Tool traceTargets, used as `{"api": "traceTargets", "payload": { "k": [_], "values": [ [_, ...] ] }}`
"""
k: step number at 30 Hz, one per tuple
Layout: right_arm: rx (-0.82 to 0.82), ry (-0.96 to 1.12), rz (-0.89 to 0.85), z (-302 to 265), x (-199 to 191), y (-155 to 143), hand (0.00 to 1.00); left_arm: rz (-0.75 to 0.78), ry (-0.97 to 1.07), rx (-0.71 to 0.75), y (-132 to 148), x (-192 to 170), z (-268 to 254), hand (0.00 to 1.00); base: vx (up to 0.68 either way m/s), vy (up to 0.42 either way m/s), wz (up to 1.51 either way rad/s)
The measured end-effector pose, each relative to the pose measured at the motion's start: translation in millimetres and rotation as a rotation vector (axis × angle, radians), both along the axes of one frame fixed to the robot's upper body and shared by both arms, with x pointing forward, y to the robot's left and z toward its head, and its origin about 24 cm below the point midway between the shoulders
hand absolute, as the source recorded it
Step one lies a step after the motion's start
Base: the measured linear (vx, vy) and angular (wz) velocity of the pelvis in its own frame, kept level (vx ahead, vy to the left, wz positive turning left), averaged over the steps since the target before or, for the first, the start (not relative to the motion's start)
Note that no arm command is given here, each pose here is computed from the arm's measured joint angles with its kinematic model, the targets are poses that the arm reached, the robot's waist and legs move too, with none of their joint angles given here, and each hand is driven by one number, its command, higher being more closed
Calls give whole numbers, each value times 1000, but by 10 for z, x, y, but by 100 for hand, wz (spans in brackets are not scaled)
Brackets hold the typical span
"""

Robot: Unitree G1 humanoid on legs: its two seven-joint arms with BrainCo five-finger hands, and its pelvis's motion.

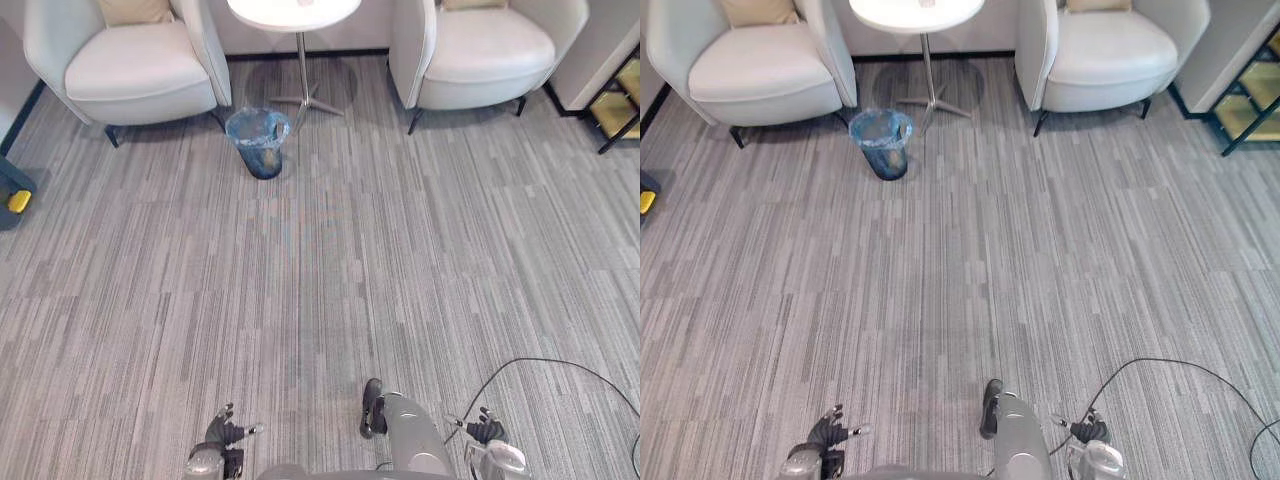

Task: Gather rubbish on tea table into small bin, then transfer packed bag to large trash can.

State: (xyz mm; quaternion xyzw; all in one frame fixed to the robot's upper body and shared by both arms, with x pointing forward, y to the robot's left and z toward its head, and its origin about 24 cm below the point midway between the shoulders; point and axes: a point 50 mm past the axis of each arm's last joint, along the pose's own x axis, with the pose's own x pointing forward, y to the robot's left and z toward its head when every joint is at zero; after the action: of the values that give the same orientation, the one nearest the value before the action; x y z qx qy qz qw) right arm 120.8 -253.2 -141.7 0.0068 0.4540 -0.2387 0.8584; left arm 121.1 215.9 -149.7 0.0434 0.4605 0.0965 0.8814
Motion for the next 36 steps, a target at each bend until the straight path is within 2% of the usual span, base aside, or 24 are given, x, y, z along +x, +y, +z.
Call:
{"api": "traceTargets", "payload": {
  "k": [6, 12, 16, 24, 30, 32, 34, 36],
  "values": [
    [23, -94, -29, 58, 109, 115, 0, 47, -86, -52, -148, 143, 60, 0, 381, -121, -4],
    [50, -93, -56, 32, 96, 200, 0, 81, -98, -79, -207, 142, 59, 0, 282, 150, -31],
    [79, -38, -72, -56, -93, 302, 0, 114, -93, -64, -118, 84, 55, 0, 481, 285, -36],
    [75, -23, -22, -67, -96, 351, 0, 85, -71, -54, -108, 51, 42, 0, 478, 135, -15],
    [69, -32, -7, -47, -62, 298, 0, 90, -14, -62, -128, -85, -25, 0, 528, -141, 17],
    [72, 14, -6, -96, -216, 292, 0, 74, 18, -41, -53, -160, -44, 0, 555, -209, 27],
    [52, 29, -11, -86, -200, 186, 0, 87, 14, -84, -200, -113, -64, 0, 692, -275, 5],
    [54, 13, -10, -75, -173, 206, 0, 110, -7, -102, -249, -55, -51, 0, 506, -253, 20]
  ]
}}
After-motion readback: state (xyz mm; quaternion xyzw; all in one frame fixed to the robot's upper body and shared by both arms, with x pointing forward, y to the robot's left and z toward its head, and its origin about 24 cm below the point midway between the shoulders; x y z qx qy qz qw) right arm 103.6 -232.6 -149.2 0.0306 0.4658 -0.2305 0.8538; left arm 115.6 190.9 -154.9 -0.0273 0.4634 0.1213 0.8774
